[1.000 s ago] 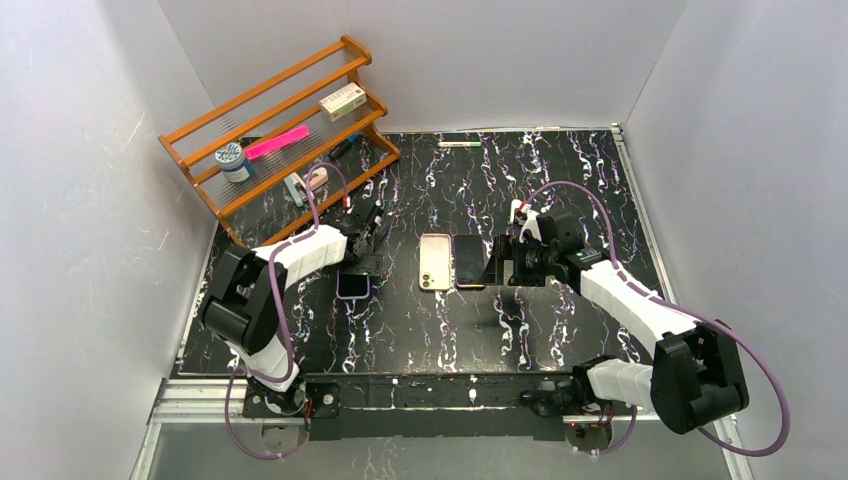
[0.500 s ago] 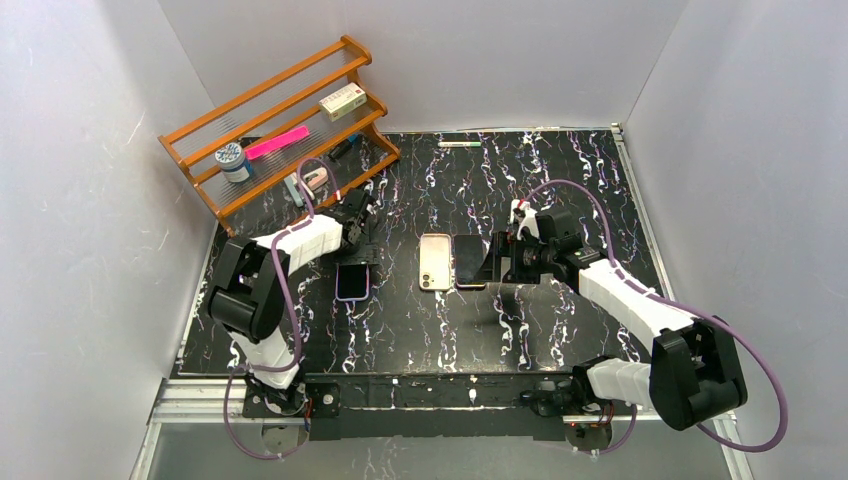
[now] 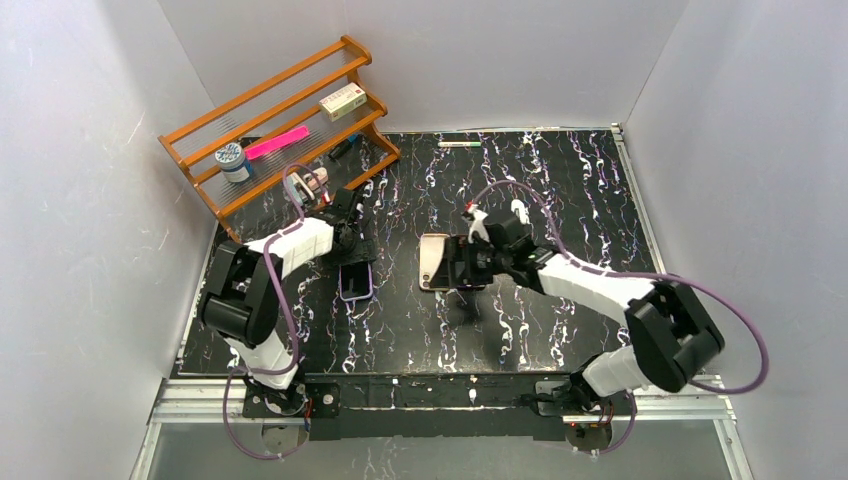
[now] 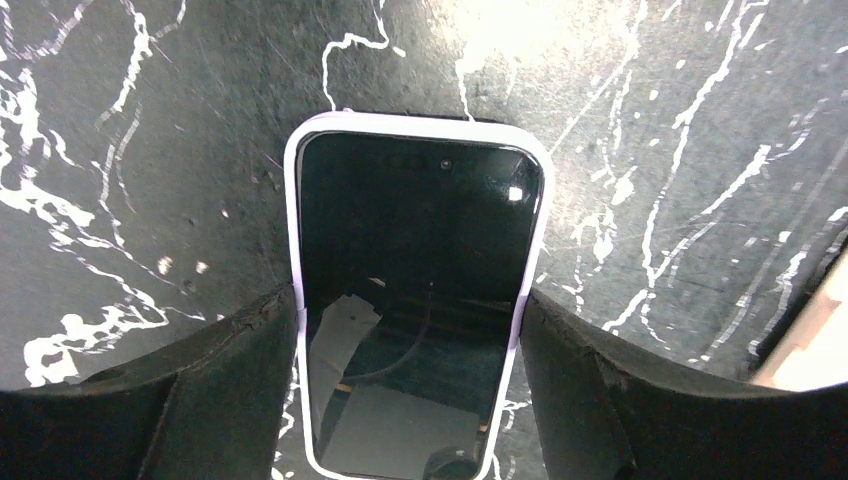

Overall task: Take the phone out of the phone case
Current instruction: Pick up the phone at the center of the board.

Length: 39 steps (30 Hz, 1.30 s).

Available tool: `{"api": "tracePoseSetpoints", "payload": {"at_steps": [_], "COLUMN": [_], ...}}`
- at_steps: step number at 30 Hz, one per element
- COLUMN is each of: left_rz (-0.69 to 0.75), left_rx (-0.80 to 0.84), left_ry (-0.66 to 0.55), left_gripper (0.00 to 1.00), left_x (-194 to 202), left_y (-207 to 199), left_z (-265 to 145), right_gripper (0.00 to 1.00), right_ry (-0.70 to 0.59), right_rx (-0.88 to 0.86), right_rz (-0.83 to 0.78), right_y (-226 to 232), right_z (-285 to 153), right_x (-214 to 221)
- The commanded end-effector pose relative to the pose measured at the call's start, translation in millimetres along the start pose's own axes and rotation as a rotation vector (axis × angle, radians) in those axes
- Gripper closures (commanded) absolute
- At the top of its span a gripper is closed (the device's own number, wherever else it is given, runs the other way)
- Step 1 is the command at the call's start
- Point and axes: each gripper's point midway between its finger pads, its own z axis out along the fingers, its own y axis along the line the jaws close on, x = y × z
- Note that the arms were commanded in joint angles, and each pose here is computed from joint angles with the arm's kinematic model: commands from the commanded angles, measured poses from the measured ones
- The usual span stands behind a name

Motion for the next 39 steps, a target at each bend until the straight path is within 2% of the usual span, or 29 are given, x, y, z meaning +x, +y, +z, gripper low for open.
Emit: {"api": "tracePoseSetpoints", "payload": {"at_steps": [1,9,16,21,23,25,29,30,32,34,39], "left_rz": [-0.177,-0.305,-0.405,-0.416,-0.423,-0.426,-0.404,-0.393,-0.377,-0.368,-0.332], "left_rx": [0.207,0.314,0.396,0.429,0.448,0.474,0.508,0.520,0.548,0.570,0.646], "left_ry": [0.177,0.106,0.080,0.067,0.064,0.049,0.010,-0.002,-0.041,-0.101,-0.235], "left_gripper": [0.67,0.75,0.78,0.78,0.78,0.77,0.67,0.61,0.49,0.35,0.17], "left_x": [42,25,23,17,17,14,7,5,0,-8,-28], "left_y": [-41,-59,-68,-73,-76,-78,-80,-81,-82,-80,-83], "left_z": [-21,-47,-58,-66,-69,-75,-86,-89,-98,-108,-136], "right_gripper": [0.02,0.03,0.09,0.23,0.32,0.45,0.77,0.87,0.99,0.99,0.99], "right_ry": [-0.091,-0.023,0.029,0.055,0.049,0.039,0.003,-0.010,-0.037,-0.063,-0.139], "right_rx": [-0.124,-0.239,-0.300,-0.324,-0.339,-0.350,-0.361,-0.361,-0.365,-0.372,-0.366], "right_rz": [-0.050,-0.034,-0.012,-0.015,-0.019,-0.026,-0.036,-0.036,-0.029,-0.021,-0.009], "right_y": [51,78,86,90,93,96,102,104,106,108,108], "right_z": [27,74,98,105,103,100,90,87,79,70,43], "right_x": [-37,-31,-17,-7,-8,-9,-16,-19,-27,-35,-57]}}
